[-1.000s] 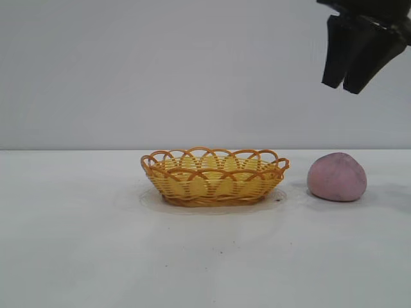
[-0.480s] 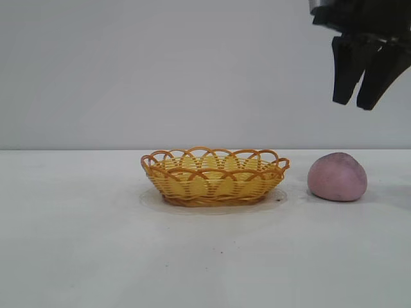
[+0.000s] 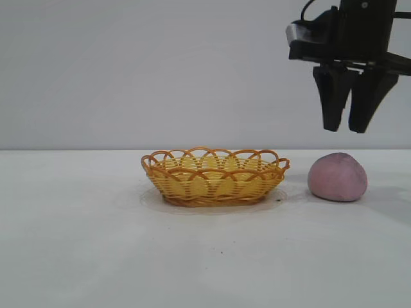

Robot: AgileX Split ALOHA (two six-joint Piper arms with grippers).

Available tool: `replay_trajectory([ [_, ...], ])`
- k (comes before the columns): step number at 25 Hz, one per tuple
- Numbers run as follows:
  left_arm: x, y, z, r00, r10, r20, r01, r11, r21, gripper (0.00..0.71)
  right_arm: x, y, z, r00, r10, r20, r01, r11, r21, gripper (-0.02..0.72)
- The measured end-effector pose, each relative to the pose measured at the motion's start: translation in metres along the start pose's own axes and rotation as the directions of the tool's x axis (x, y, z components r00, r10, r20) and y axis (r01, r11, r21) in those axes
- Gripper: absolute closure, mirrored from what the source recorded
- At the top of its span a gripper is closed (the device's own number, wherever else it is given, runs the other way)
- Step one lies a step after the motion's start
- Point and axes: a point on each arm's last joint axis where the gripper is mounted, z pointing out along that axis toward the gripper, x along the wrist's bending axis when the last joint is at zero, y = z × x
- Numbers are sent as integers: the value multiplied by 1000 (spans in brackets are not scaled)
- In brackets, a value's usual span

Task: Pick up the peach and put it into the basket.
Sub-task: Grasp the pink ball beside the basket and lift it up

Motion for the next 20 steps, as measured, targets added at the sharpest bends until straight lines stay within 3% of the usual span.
replay_trajectory([
  [7,0,0,0,1000,0,0,0,1000,0,252,1,5,20,999,3,-44,-2,1000,19,412],
  [13,0,0,0,1000,0,0,0,1000,0,252,-1,6,38,999,5,-43,-2,998,58,412],
  [16,0,0,0,1000,0,0,0,1000,0,252,-4,8,41,1000,-9,-19,10,998,63,590],
  [19,0,0,0,1000,0,0,0,1000,0,252,-6,11,36,1000,-29,11,28,998,54,703],
  [20,0,0,0,1000,0,0,0,1000,0,252,-6,12,33,999,-33,15,32,998,51,703],
])
